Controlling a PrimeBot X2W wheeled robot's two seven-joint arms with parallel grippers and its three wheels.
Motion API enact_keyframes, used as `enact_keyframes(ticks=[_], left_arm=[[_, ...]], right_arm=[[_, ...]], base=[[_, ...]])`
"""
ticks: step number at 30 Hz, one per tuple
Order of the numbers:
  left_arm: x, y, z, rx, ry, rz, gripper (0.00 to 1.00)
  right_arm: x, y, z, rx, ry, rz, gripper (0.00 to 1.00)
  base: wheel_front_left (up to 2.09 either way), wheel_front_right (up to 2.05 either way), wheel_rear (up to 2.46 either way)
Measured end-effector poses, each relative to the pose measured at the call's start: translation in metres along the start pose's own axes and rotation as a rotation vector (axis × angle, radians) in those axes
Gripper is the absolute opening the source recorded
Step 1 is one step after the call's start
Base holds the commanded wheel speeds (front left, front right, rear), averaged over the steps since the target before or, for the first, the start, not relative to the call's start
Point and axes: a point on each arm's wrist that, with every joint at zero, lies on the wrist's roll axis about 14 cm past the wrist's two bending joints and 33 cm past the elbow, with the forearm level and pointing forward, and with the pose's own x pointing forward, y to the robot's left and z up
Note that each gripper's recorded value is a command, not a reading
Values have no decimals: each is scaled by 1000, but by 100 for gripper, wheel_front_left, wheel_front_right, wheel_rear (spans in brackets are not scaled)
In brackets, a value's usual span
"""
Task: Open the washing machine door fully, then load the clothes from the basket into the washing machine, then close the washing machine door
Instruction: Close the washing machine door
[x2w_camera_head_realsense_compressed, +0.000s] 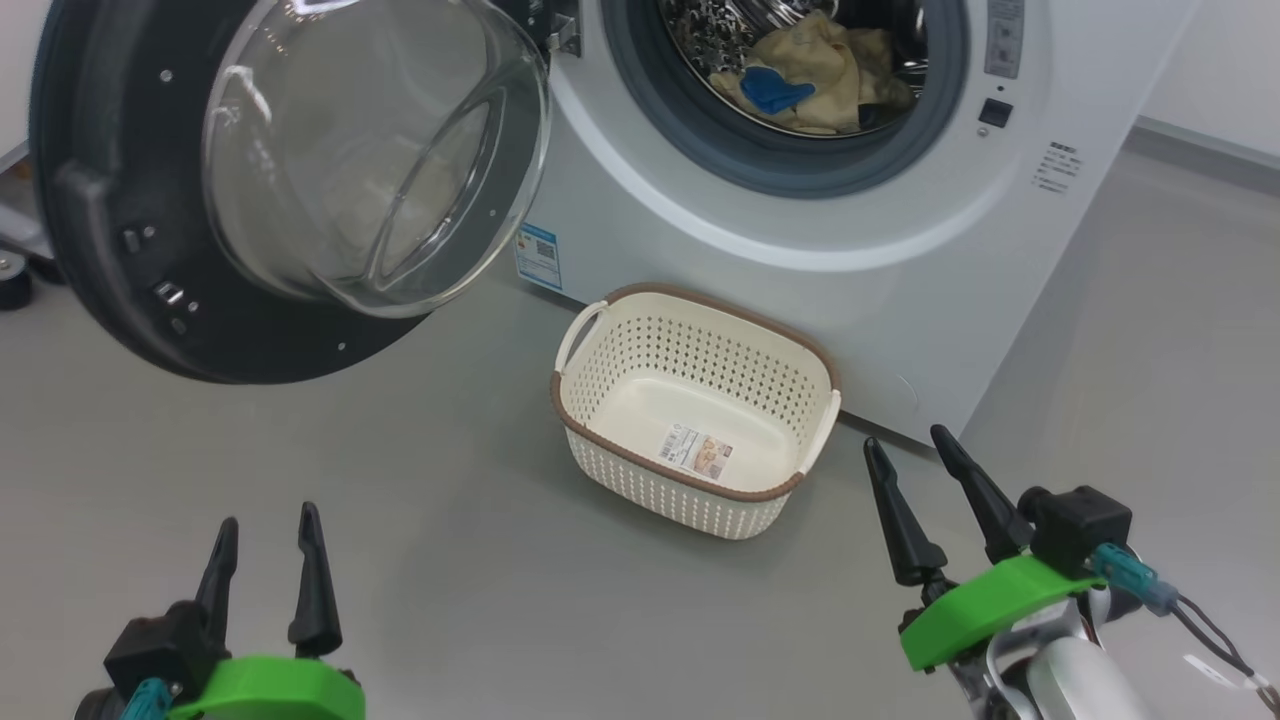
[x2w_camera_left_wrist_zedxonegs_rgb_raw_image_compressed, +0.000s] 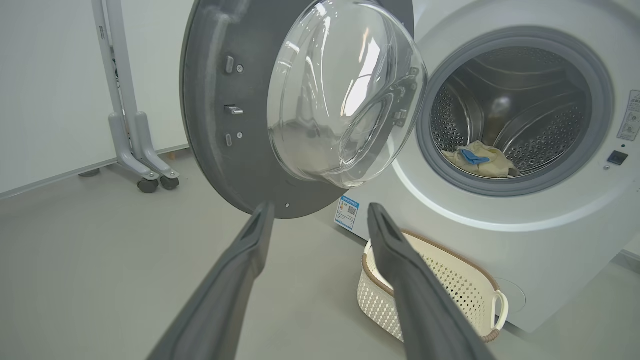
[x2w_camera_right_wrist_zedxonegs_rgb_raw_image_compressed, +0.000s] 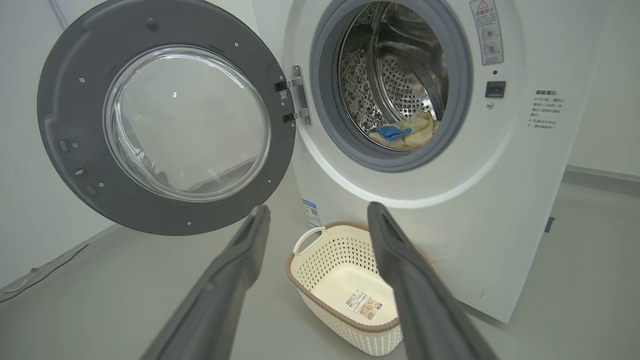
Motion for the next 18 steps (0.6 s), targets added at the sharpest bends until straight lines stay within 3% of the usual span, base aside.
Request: enact_keyframes(ticks=[9,18], left_arm=[[-20,25,4,16,-8,78,100],[-21,28,7,20,-15,90,100]], right_arm=[[10,23,-5,10,16,70,100],[10,27,-13,17,37,84,100]], base=[[0,0,0],[0,0,0]])
